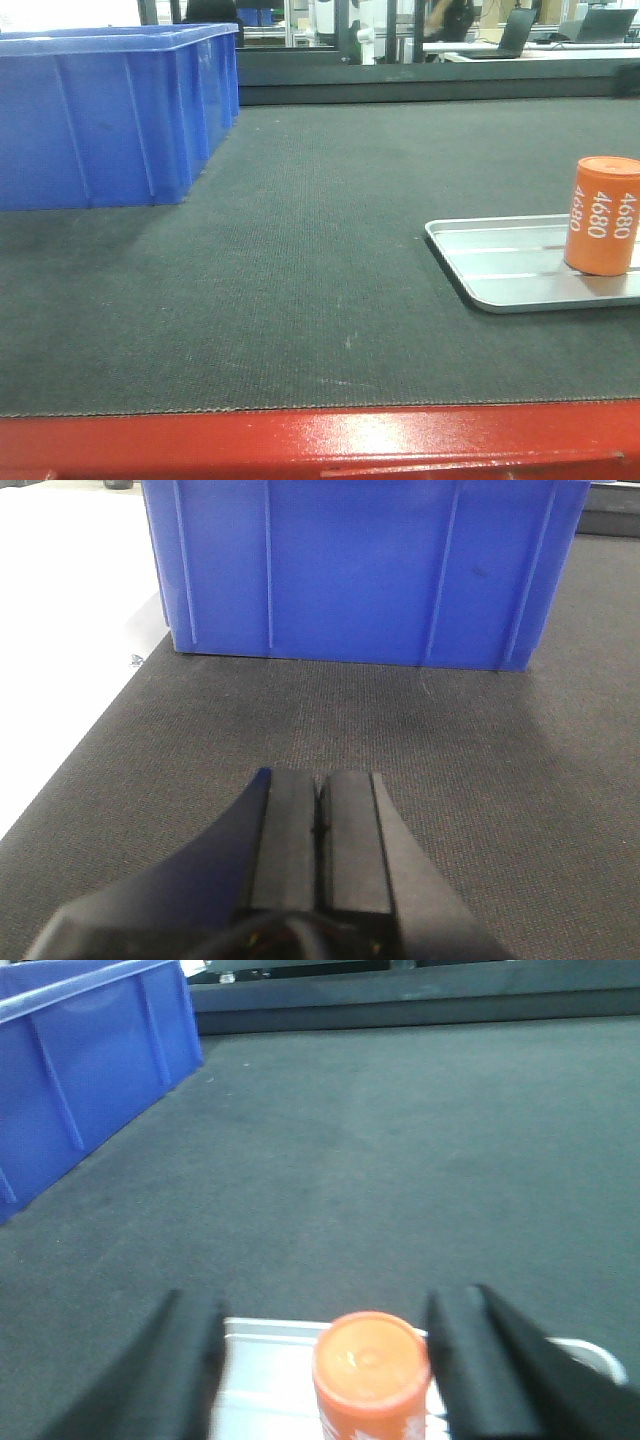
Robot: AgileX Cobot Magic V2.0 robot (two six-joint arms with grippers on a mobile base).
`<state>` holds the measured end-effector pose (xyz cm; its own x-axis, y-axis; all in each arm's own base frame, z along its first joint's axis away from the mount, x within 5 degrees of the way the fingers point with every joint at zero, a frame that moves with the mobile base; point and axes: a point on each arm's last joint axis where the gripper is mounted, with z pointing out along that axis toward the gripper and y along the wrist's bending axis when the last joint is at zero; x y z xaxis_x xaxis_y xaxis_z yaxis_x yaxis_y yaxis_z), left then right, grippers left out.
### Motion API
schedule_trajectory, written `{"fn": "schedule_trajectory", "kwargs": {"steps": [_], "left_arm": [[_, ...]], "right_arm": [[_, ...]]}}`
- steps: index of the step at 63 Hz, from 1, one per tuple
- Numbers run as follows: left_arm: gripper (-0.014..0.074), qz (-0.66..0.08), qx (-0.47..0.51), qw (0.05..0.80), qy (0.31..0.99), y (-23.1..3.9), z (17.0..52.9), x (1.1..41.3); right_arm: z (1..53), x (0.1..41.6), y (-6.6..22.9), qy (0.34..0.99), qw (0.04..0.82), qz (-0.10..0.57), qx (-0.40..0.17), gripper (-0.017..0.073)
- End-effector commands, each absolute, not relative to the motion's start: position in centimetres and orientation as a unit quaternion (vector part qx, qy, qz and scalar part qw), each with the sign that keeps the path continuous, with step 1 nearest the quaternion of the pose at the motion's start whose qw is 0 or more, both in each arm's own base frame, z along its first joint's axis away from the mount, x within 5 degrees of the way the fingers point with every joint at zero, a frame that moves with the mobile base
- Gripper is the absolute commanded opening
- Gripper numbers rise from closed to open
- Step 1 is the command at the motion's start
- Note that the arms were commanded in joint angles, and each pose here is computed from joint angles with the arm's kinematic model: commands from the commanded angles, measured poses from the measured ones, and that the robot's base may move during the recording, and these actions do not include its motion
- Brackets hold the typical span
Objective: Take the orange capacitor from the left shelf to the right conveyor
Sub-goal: 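Open the right gripper and raise it away from the capacitor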
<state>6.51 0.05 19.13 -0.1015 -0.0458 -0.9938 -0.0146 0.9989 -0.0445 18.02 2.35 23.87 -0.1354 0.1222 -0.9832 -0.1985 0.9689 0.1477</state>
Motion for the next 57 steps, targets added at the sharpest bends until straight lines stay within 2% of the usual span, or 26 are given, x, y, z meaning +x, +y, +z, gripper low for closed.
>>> {"fn": "schedule_trajectory", "kwargs": {"steps": [1, 8, 11, 32, 57], "left_arm": [[-0.0127, -0.014, -0.021, 0.698, 0.716, 0.1, 20.0, 6.7], [-0.0127, -0.014, -0.021, 0.698, 0.716, 0.1, 20.0, 6.7], [-0.0127, -0.014, -0.021, 0.698, 0.716, 0.1, 20.0, 6.7], [-0.0127, -0.014, -0.021, 0.698, 0.716, 0.1, 20.0, 6.7], [-0.0127, -0.014, -0.021, 0.698, 0.716, 0.1, 20.0, 6.7]], "right_arm": [[26.0, 16.8, 2.1, 0.719, 0.685, 0.115, -0.025, 0.0297], [27.0, 14.7, 1.8, 0.725, 0.682, 0.094, -0.020, 0.0105], [27.3, 13.9, 1.7, 0.730, 0.677, 0.085, -0.017, 0.0050], [30.9, 9.1, 0.5, 0.761, 0.647, 0.045, 0.013, 0.0057], [31.5, 8.6, 0.4, 0.747, 0.663, 0.048, 0.012, 0.0057]]}}
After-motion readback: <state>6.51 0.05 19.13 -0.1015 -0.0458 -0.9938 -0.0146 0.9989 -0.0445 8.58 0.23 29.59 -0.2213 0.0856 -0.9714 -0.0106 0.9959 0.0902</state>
